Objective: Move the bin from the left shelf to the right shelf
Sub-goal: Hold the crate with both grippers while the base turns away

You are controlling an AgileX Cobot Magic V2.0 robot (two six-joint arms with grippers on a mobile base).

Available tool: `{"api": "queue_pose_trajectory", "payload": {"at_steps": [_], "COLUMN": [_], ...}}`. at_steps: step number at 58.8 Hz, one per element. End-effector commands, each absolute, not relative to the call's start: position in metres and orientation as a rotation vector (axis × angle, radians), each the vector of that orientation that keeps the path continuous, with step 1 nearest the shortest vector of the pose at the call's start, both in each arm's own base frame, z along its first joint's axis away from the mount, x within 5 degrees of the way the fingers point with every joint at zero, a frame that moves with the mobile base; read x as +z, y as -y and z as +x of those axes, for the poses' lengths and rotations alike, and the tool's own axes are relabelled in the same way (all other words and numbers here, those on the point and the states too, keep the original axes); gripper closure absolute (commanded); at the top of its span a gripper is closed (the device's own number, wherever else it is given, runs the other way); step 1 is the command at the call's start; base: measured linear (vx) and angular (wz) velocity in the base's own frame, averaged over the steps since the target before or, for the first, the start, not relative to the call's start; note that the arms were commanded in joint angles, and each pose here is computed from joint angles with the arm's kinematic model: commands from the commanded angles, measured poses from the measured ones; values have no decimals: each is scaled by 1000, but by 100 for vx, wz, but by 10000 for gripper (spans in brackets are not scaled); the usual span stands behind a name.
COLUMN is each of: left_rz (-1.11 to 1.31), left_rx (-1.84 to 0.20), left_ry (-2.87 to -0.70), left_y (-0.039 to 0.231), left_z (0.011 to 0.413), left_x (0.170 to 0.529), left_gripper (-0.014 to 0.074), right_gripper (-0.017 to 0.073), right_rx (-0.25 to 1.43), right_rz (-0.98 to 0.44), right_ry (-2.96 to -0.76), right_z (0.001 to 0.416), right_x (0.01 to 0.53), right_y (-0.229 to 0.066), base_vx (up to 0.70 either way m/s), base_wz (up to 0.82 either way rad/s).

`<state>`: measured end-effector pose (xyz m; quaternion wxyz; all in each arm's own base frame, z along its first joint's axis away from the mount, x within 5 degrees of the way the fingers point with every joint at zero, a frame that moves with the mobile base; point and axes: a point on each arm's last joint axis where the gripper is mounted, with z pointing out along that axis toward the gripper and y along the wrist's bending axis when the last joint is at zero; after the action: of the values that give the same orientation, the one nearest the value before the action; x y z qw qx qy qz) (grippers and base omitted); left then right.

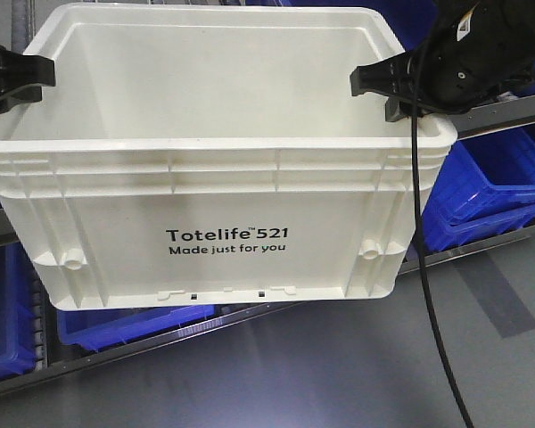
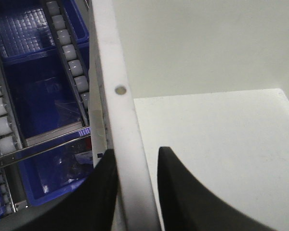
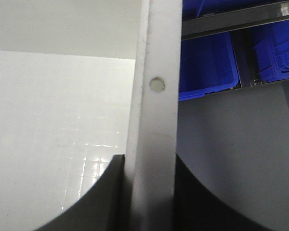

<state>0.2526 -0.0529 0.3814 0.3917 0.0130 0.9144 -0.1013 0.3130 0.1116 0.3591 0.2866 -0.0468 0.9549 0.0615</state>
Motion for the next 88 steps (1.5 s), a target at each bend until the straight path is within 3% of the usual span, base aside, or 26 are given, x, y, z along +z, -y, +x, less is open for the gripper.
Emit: {"api": "queue_pose_trajectory", "payload": {"at_steps": [1,88], "left_rz": [65,65], "left_rx": [-237,-237], "left_ry": [-2124,-2124], "left_y": [50,50], "left_z": [247,247], "left_x": [413,413], "left_gripper": [491,491], "right_gripper": [540,540], "right_rx": [149,148], "right_rz": [-135,-135], "right_ry": [-2333,-2334], "right_z": [311,311], "right_x": [396,396], "right_y": [-102,-102], "base_vx": [-3,-2], "base_wz": [-14,-19]}}
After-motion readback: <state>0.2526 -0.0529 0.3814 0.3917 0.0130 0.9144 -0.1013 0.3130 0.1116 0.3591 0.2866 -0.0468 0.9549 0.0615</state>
